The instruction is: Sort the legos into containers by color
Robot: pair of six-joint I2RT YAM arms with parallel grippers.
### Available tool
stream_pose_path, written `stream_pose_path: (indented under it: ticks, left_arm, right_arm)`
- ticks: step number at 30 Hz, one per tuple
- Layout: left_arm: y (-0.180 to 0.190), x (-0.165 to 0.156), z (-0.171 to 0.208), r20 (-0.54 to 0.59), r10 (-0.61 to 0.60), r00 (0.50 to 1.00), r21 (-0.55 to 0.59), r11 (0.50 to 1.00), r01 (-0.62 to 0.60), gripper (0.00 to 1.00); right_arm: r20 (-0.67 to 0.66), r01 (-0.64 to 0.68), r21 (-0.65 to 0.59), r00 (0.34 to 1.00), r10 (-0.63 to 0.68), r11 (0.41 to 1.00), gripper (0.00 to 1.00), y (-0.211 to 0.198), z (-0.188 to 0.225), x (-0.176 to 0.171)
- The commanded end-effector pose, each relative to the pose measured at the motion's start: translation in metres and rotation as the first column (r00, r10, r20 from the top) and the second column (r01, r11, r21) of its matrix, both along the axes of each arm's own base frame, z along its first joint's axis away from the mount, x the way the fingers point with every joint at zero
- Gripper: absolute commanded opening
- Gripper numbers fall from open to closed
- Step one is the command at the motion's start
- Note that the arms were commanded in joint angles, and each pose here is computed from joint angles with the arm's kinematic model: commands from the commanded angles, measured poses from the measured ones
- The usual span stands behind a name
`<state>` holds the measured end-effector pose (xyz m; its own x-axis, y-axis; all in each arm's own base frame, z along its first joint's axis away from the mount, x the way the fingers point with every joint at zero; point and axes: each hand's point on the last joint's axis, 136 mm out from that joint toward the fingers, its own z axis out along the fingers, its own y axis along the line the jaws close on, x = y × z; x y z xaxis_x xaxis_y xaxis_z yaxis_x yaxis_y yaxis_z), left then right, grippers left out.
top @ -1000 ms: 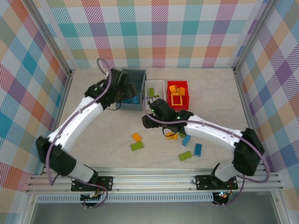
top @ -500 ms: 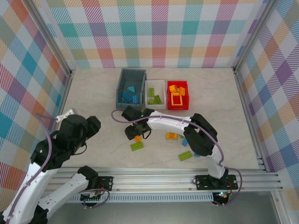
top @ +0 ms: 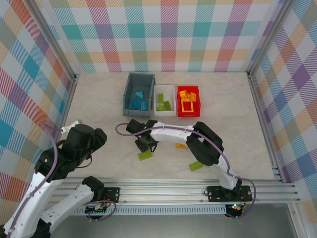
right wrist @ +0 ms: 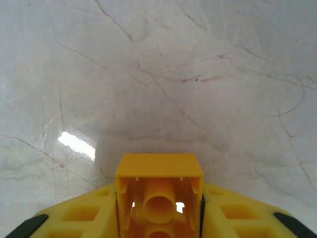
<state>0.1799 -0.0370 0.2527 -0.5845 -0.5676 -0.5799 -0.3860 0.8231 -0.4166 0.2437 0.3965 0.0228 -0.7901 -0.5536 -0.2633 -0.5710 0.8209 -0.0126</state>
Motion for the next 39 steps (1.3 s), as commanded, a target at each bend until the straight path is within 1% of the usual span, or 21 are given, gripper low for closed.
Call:
stream_pose_path:
  ticks: [1, 5, 9, 12, 15, 17, 20, 24, 27, 30, 32, 36, 38, 39]
  left_arm:
    - [-0.018, 0.007, -0.006, -0.004, -0.075, 0.997, -0.031, 0.997, 0.075, 0.64]
    - [-0.058, 0.02, -0.016, -0.014, -0.224, 0.974, -0.12, 0.968, 0.221, 0.64]
    - [-0.095, 0.034, -0.023, -0.027, -0.339, 0.94, -0.197, 0.924, 0.328, 0.64]
    - [-0.121, 0.044, -0.026, -0.021, -0.407, 0.913, -0.247, 0.887, 0.39, 0.63]
    - [-0.148, 0.051, -0.026, -0.017, -0.46, 0.888, -0.248, 0.862, 0.442, 0.63]
    - [-0.168, 0.055, -0.029, -0.022, -0.494, 0.869, -0.242, 0.846, 0.474, 0.63]
    - [-0.198, 0.061, -0.036, -0.025, -0.537, 0.843, -0.228, 0.824, 0.518, 0.62]
    - [-0.228, 0.066, -0.04, -0.027, -0.561, 0.827, -0.2, 0.814, 0.545, 0.62]
    - [-0.245, 0.066, -0.041, -0.016, -0.57, 0.821, -0.179, 0.81, 0.559, 0.62]
    - [-0.256, 0.064, -0.049, -0.035, -0.583, 0.811, -0.163, 0.804, 0.571, 0.62]
    - [-0.264, 0.062, -0.054, -0.048, -0.596, 0.801, -0.157, 0.797, 0.583, 0.62]
    - [-0.272, 0.062, -0.059, -0.073, -0.609, 0.79, -0.125, 0.791, 0.599, 0.62]
    - [-0.276, 0.062, -0.06, -0.071, -0.613, 0.787, -0.118, 0.788, 0.604, 0.61]
    - [-0.279, 0.063, -0.06, -0.072, -0.617, 0.784, -0.113, 0.786, 0.608, 0.62]
  right_arm:
    - [0.079, 0.029, 0.01, 0.996, -0.03, 1.0, 0.35, -0.004, 0.025, 0.012]
    - [0.175, 0.095, 0.075, 0.979, -0.107, 0.993, 0.35, -0.028, 0.077, 0.033]
    - [0.226, 0.216, 0.154, 0.942, -0.247, 0.964, 0.36, -0.083, 0.123, 0.066]
    - [0.242, 0.326, 0.173, 0.901, -0.361, 0.929, 0.36, -0.133, 0.138, 0.099]
    - [0.238, 0.416, 0.209, 0.856, -0.459, 0.885, 0.36, -0.172, 0.146, 0.133]
    - [0.235, 0.457, 0.227, 0.831, -0.504, 0.86, 0.36, -0.191, 0.149, 0.157]
    - [0.208, 0.494, 0.217, 0.819, -0.535, 0.842, 0.36, -0.205, 0.14, 0.187]
    - [0.168, 0.535, 0.173, 0.811, -0.56, 0.827, 0.36, -0.215, 0.114, 0.215]
    - [0.125, 0.559, 0.145, 0.808, -0.575, 0.817, 0.37, -0.22, 0.092, 0.225]
    - [0.097, 0.57, 0.126, 0.807, -0.582, 0.812, 0.37, -0.222, 0.078, 0.229]
    - [0.089, 0.579, 0.123, 0.803, -0.59, 0.806, 0.41, -0.224, 0.075, 0.23]
    - [0.088, 0.571, 0.136, 0.807, -0.584, 0.81, 0.55, -0.224, 0.08, 0.23]
    - [0.103, 0.564, 0.157, 0.807, -0.581, 0.811, 0.6, -0.223, 0.094, 0.231]
    - [0.112, 0.56, 0.172, 0.806, -0.581, 0.81, 0.61, -0.223, 0.103, 0.23]
